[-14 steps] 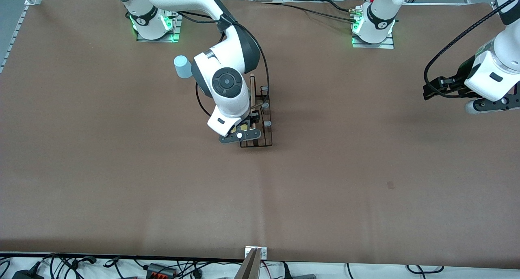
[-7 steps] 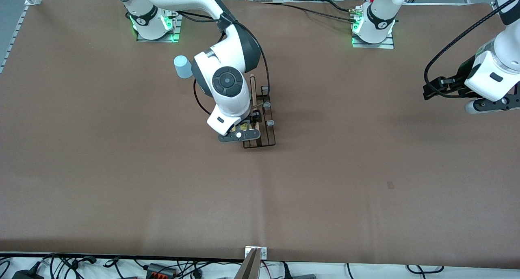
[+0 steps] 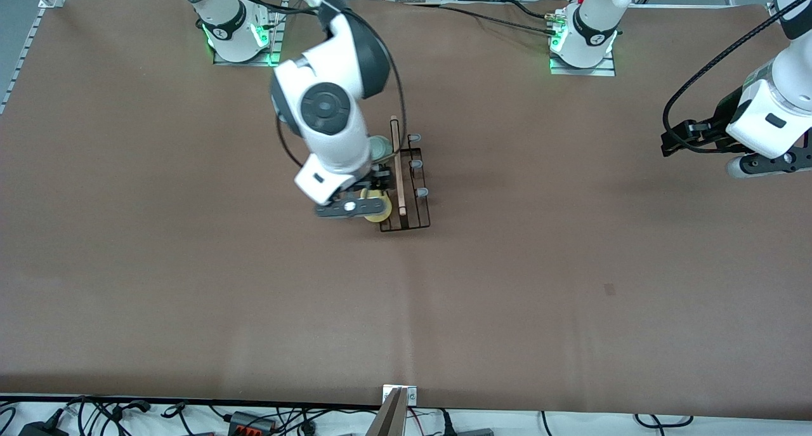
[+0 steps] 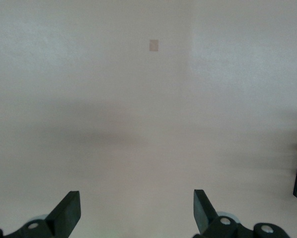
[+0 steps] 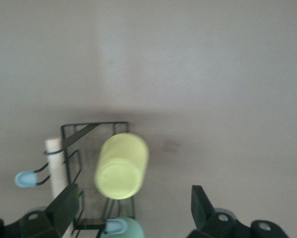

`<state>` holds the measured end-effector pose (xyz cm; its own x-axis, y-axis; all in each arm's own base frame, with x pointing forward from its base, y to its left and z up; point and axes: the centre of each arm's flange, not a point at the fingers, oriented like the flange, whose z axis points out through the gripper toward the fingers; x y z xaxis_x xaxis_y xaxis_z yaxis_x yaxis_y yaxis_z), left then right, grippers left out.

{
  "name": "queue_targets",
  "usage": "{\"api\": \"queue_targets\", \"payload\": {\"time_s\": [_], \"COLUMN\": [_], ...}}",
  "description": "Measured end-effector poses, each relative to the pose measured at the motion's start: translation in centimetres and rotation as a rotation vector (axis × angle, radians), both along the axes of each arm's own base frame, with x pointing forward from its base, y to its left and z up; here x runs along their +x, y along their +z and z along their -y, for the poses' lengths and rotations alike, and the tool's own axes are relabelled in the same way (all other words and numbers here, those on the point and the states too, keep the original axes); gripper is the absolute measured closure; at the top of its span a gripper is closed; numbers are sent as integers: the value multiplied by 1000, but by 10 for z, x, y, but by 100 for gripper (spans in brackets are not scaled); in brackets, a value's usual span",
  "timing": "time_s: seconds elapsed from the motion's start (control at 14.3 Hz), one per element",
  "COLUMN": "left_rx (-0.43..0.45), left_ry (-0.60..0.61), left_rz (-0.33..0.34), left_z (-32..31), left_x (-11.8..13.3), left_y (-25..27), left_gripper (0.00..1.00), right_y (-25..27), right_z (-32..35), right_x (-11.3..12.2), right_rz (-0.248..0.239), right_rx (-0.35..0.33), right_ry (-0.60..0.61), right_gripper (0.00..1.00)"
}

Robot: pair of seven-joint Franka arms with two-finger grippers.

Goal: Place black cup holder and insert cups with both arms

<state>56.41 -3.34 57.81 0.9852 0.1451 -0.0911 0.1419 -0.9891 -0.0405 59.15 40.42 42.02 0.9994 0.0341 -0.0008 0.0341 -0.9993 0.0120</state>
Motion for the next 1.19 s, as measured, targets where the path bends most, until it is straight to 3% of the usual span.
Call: {"api": "queue_targets", "payload": {"time_s": [0.28, 0.63, 1.19], "left_rx": [0, 0, 0], "left_ry": [0, 0, 0], "left_rz": [0, 0, 0], "left_z": [0, 0, 0], "left_x": [0, 0, 0], "left_y": [0, 0, 0], "left_gripper": [0, 0, 0], "right_y": [40, 68, 111], "right_z": [81, 193, 364], "right_x": [33, 62, 80], "right_rz": [24, -24, -3], "right_rx": [-27, -34, 42], "right_ry": [-113, -124, -291], "right_gripper": [0, 0, 0]}}
